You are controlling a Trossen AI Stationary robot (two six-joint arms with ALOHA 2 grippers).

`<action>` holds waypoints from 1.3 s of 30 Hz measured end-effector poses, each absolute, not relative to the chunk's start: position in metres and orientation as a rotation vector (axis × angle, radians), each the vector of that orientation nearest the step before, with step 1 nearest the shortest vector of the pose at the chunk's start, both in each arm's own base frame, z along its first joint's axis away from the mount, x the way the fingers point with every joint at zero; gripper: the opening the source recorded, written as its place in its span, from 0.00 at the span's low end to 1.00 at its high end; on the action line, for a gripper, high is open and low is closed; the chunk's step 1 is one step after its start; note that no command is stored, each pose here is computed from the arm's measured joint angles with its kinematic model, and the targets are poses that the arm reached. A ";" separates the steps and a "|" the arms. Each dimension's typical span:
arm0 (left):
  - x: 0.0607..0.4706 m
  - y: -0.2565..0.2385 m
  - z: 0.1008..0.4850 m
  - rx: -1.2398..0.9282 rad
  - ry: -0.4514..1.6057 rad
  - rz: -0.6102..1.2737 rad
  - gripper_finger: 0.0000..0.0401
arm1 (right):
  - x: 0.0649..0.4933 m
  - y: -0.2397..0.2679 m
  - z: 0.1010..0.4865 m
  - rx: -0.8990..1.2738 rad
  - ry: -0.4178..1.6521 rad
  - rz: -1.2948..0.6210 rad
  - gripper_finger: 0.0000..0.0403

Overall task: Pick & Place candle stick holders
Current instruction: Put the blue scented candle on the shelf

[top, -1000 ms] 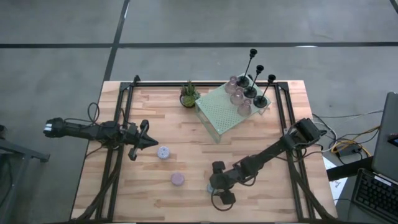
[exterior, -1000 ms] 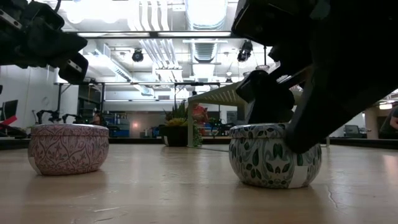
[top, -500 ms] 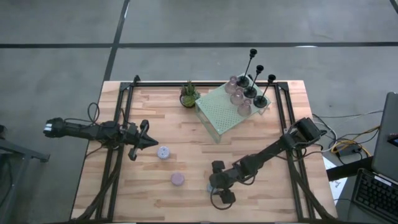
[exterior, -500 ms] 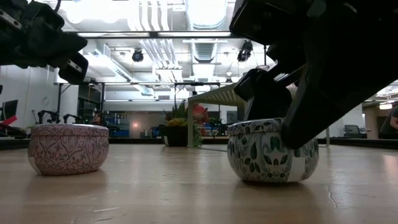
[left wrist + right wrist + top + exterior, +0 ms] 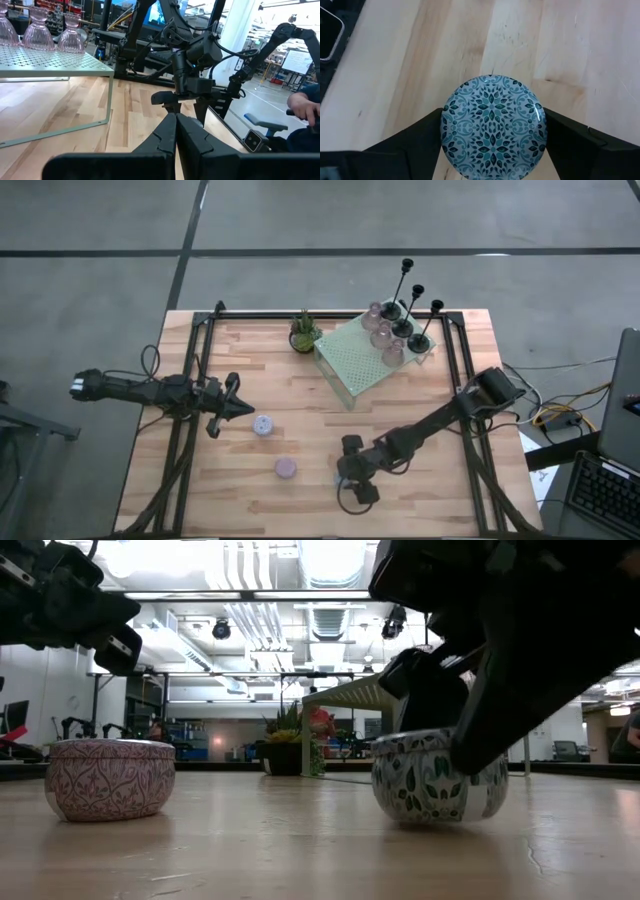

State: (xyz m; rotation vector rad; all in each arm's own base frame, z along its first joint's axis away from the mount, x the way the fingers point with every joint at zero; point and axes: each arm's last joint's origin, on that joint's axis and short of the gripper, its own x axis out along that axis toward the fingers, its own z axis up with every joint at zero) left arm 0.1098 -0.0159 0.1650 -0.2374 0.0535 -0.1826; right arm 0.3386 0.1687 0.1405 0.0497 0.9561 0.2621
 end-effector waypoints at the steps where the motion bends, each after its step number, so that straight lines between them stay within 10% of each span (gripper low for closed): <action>1: 0.110 -0.016 0.165 -0.238 0.054 -0.182 0.04 | 0.338 0.168 0.143 0.052 0.953 0.263 0.73; 39: 0.110 -0.016 0.165 -0.238 0.055 -0.182 0.04 | 0.362 0.065 0.292 -0.094 0.900 0.092 0.73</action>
